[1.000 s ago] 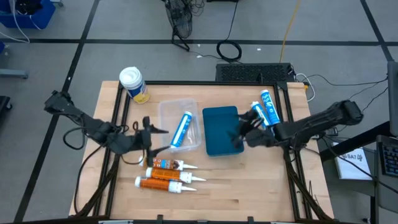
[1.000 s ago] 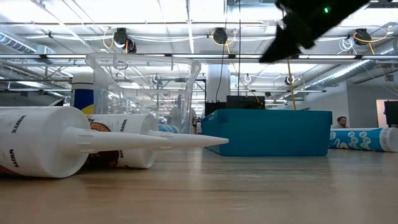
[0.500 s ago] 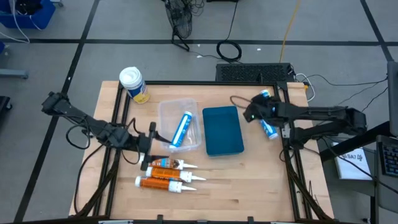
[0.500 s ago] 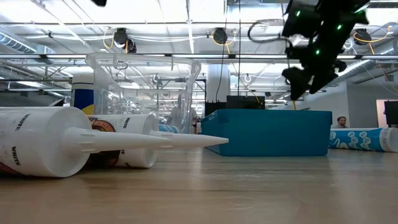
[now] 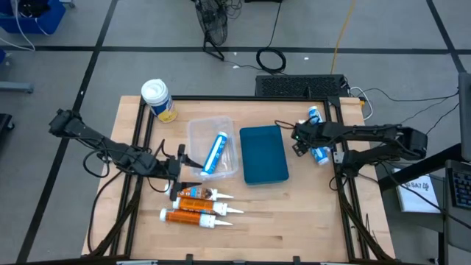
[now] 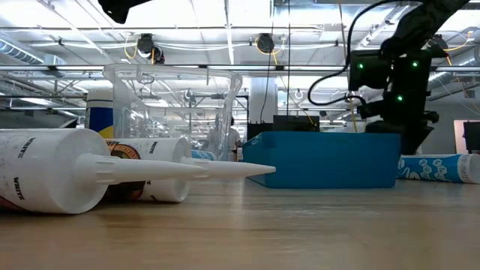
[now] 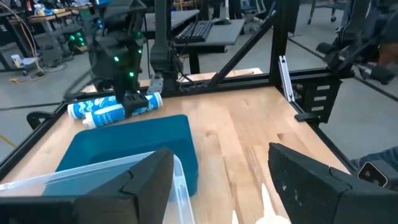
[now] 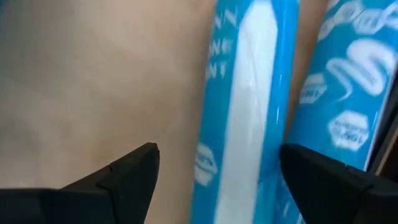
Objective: Pick & place silicon tubes, Sealant and Lysol wipes
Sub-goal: Put the left blue sealant into the transparent bin
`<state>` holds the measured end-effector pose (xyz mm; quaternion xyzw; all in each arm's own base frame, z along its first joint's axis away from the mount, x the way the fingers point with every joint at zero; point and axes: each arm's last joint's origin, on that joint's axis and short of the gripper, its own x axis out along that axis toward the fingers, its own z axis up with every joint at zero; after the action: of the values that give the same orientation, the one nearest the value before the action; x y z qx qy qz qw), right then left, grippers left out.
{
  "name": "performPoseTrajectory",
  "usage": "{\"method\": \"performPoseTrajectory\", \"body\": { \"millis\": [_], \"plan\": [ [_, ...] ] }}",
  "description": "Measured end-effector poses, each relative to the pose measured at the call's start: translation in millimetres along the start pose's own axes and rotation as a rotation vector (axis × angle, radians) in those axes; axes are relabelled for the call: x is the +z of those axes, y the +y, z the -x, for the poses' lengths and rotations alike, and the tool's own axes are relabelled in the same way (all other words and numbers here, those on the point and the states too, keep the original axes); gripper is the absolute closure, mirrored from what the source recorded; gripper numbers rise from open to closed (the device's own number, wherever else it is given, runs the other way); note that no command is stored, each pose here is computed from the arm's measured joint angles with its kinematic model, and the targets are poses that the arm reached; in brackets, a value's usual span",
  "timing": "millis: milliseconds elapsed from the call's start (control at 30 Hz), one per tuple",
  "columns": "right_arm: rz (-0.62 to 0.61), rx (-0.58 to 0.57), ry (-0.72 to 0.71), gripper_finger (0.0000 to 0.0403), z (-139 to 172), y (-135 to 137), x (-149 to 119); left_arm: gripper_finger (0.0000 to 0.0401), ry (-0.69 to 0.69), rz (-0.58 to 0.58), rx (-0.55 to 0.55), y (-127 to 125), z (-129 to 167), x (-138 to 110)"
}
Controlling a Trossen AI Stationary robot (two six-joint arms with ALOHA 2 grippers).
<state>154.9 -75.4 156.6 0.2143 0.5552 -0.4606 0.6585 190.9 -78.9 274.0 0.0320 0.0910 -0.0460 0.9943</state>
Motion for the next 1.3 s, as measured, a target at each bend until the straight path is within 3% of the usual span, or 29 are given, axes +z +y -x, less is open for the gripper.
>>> {"method": "performPoseTrajectory", "body": {
  "millis": [133, 500, 1300],
  "plan": [
    [-0.01, -0.022, 0.049, 0.0094, -10.9, -3.5, -12.8, 0.0132, 0.001, -0.002, 0.0, 0.0, 0.0, -0.1],
    [-0.071, 0.142, 0.122, 0.0095, -27.5, 8.5, -39.1, 0.0143, 0.0, -0.002, 0.0, 0.0, 0.0, 0.1],
    [-0.32, 0.063, -0.123, 0.0094, -49.2, 12.4, -70.8, 0.0148, 0.0, -0.003, 0.0, 0.0, 0.0, 0.3]
  ]
}}
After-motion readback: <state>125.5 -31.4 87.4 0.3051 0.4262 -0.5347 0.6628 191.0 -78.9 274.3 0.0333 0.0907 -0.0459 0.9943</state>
